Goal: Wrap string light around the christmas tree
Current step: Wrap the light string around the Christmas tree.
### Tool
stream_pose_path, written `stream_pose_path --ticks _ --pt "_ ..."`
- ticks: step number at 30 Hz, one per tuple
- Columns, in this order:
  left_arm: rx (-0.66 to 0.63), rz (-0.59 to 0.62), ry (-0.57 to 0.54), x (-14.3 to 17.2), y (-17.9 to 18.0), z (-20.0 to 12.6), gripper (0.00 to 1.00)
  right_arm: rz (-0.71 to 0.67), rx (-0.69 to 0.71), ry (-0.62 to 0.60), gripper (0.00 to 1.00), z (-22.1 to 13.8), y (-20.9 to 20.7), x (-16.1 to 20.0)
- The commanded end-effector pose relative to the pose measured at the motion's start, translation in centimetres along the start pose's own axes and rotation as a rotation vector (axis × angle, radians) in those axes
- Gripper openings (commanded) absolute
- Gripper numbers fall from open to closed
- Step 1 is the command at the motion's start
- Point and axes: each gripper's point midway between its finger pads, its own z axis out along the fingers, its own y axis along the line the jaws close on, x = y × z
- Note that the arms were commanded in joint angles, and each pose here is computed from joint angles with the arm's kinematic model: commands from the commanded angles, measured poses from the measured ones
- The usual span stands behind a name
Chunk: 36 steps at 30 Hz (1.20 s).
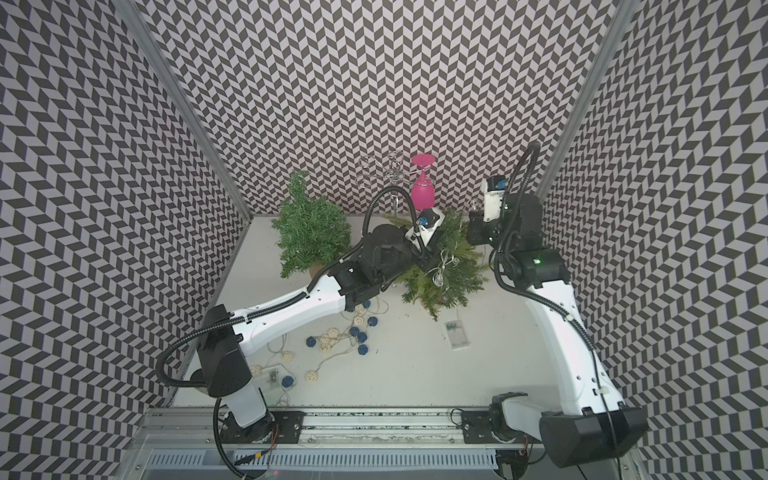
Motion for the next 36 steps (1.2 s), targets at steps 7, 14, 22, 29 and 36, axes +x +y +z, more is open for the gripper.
stream_pose_path --ticks 7,14,22,29,36 --pt "0.052 -0.015 -0.047 -3.6 -0.1 -2.5 0.36 -0.073 0.053 0.001 0.03 0.2 -0.2 -0.4" --pt "-0.010 -0.034 -0.127 -7.2 3.9 -4.6 0.45 -0.079 0.010 -0.038 0.07 -0.3 0.7 -1.3" --pt "0.132 0.019 -0.197 -9.1 8.2 -6.0 0.62 -0.082 -0.031 -0.058 0.28 -0.6 1.4 -1.7" --pt "0.248 -0.002 -0.126 -6.3 8.7 -2.4 0.72 -0.066 0.068 -0.081 0.49 -2.3 -0.1 -2.8" --pt "0.181 -0.002 -0.136 -7.3 8.8 -2.2 0.75 -0.018 0.037 -0.098 0.62 -3.3 0.2 -4.3"
